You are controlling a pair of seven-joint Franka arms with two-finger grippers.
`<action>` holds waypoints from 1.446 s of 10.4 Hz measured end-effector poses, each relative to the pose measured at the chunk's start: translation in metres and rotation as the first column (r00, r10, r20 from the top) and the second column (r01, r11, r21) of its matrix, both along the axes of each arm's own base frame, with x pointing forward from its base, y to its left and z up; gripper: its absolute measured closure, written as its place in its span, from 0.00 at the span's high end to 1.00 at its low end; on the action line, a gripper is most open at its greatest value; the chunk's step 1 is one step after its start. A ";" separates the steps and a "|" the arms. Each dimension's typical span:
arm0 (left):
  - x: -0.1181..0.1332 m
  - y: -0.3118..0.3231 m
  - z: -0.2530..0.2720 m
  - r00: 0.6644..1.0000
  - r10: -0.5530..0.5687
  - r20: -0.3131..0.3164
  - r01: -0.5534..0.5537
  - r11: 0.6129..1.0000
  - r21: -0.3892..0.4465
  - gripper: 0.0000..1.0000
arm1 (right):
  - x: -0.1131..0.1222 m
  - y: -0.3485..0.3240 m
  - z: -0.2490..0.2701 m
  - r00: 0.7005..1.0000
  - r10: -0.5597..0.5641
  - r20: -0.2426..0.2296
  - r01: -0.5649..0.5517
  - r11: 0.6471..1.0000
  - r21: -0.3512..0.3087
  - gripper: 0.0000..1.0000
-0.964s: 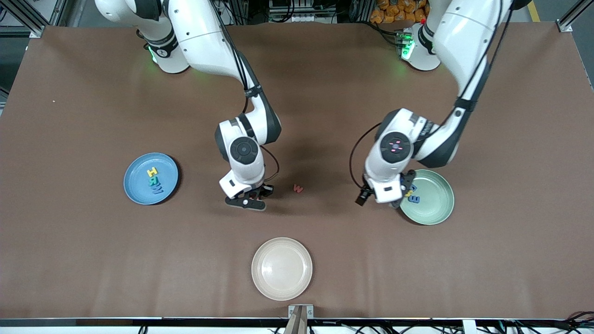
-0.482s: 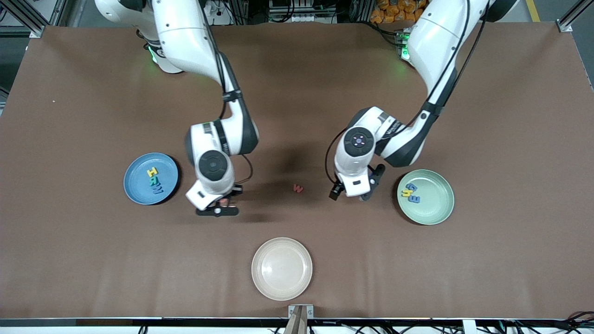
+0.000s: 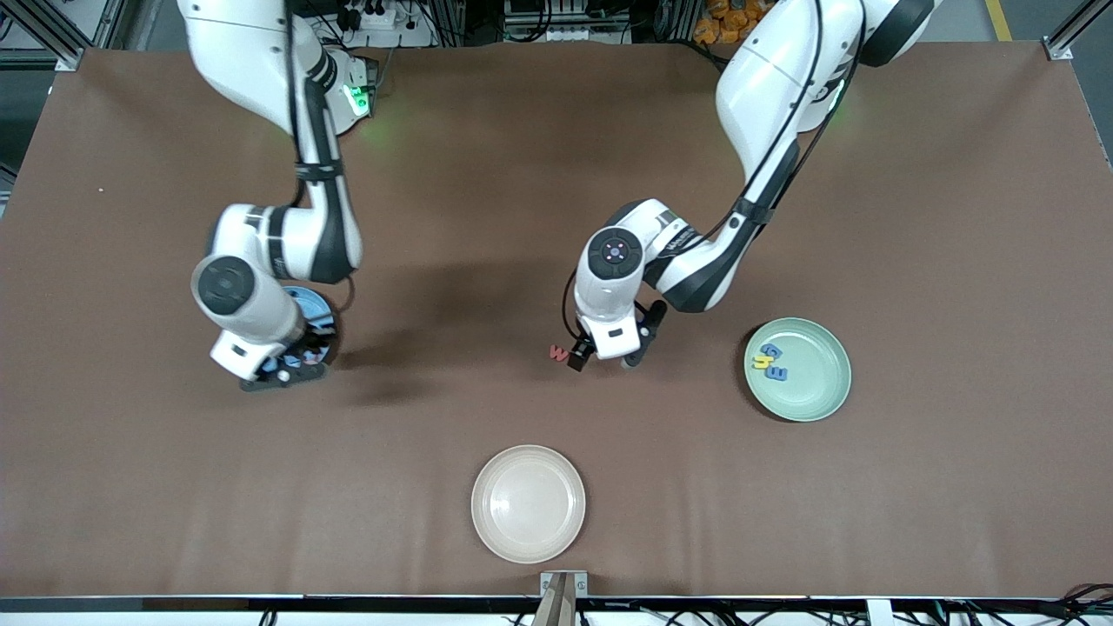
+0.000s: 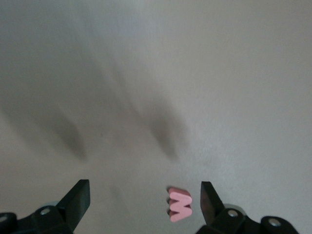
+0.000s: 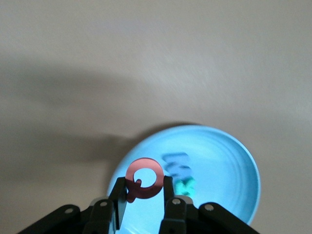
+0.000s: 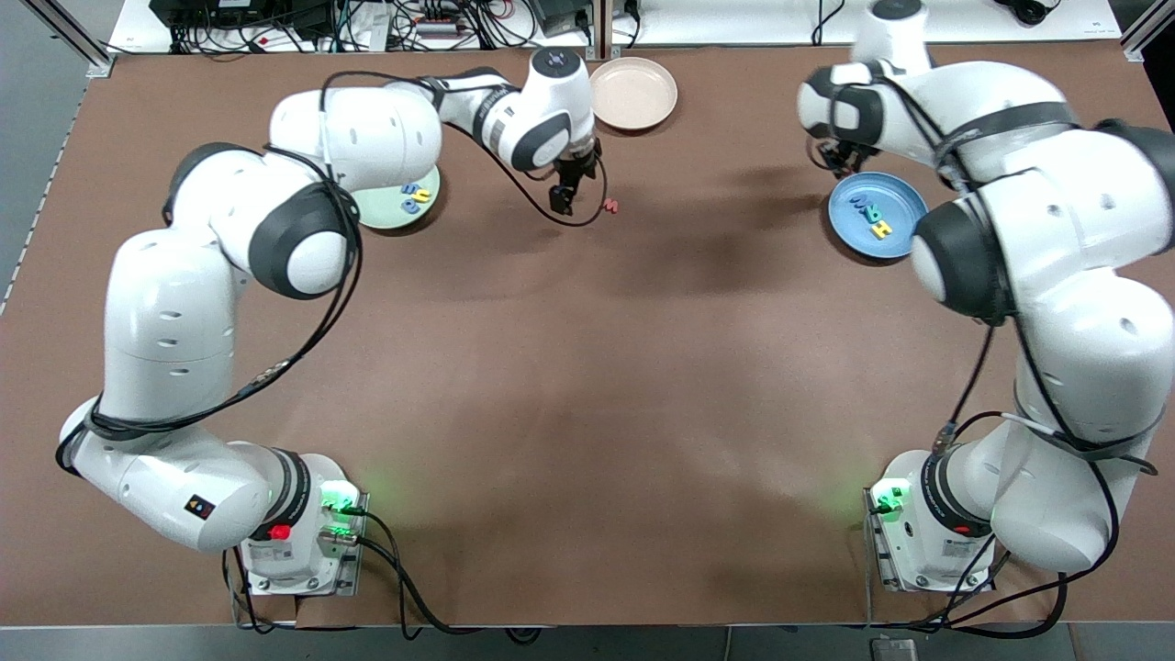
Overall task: Sort uppercase to blue plate, lowercase to green plate
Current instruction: 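Drop the Q on the blue plate while the left gripper reaches pink m, then grasp the pink m with the left gripper while the right gripper withdraws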
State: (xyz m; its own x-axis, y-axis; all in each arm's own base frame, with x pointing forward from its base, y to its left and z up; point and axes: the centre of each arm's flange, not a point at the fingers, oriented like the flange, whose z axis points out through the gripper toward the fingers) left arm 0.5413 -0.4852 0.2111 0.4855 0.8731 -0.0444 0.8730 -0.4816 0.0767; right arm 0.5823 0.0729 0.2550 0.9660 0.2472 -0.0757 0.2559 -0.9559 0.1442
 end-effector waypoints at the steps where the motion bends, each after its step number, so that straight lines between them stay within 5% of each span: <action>1: -0.006 -0.008 -0.008 1.000 0.003 -0.001 -0.004 1.000 -0.005 1.00 | -0.015 -0.019 -0.009 1.000 0.015 0.003 -0.015 1.000 0.006 0.34; 5: -0.020 -0.028 -0.025 1.000 0.004 0.002 -0.004 1.000 -0.021 1.00 | -0.038 -0.041 -0.015 1.000 0.023 0.000 -0.023 0.999 0.032 0.42; 7: -0.020 -0.029 -0.032 1.000 0.003 0.007 -0.003 1.000 -0.023 1.00 | -0.039 -0.042 -0.013 1.000 0.024 0.002 -0.024 0.999 0.038 0.64; 9: -0.015 -0.025 -0.035 1.000 0.008 0.019 -0.008 1.000 -0.018 1.00 | -0.037 -0.048 -0.005 1.000 0.009 0.015 -0.010 0.999 0.047 0.67; 15: -0.006 -0.031 -0.042 0.998 0.006 0.065 -0.005 1.000 -0.015 1.00 | 0.018 -0.068 0.131 0.993 -0.114 -0.005 0.114 0.981 0.158 0.72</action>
State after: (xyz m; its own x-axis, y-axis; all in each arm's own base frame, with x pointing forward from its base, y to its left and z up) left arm 0.5350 -0.5163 0.1694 0.4833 0.8751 -0.0260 0.8685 -0.4755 0.1403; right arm 0.6003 0.0045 0.3859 0.9887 0.1440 -0.0410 0.1437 -0.9896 -0.0096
